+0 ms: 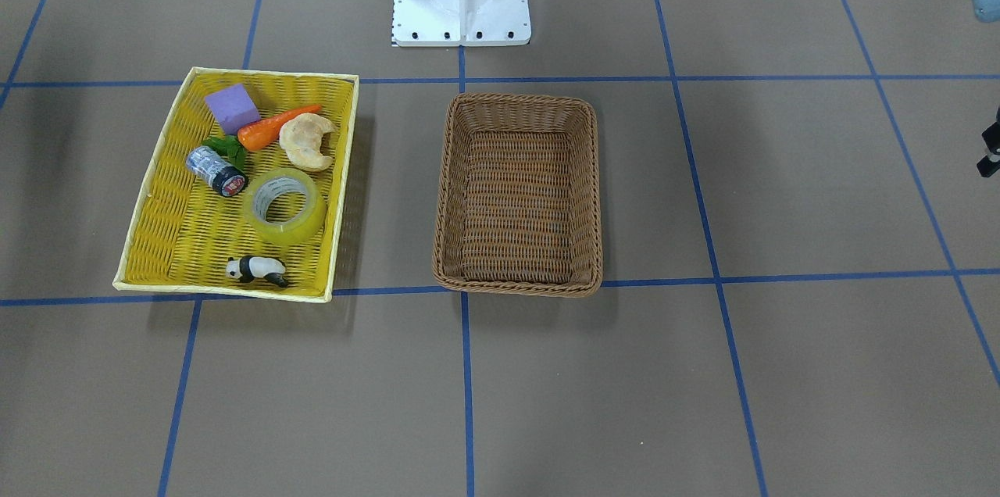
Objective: Move tape to another basket
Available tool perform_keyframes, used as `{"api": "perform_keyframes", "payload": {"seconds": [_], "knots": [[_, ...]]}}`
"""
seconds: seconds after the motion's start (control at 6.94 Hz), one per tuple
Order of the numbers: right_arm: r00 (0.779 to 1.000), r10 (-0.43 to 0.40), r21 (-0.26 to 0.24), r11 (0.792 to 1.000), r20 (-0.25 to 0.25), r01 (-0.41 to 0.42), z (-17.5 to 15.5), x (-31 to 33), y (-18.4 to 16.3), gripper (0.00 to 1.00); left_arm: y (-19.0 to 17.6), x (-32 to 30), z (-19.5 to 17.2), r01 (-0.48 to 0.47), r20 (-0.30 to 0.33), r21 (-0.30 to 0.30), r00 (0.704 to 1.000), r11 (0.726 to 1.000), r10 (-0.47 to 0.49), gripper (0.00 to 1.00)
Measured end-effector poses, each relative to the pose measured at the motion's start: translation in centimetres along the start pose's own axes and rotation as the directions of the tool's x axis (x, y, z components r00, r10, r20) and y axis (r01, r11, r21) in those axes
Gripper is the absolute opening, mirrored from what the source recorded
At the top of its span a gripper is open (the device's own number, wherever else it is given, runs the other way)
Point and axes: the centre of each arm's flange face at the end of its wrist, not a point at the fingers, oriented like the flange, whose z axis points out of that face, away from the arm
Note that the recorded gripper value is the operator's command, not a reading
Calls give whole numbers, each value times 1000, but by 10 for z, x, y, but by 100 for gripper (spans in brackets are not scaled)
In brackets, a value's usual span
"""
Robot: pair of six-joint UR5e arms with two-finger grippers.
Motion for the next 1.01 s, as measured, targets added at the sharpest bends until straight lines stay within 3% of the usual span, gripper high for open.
{"api": "perform_keyframes", "payload": {"seconds": [0.58,1.01], "knots": [[1000,-25,-14,1000,11,25,12,-10,-1,100,-1,13,6,-23,-11,12,1000,1000,23,98],[997,-63,-2,998,54,64,14,-26,1,100,2,9,12,-17,-12,1,1000,1000,17,98]]}}
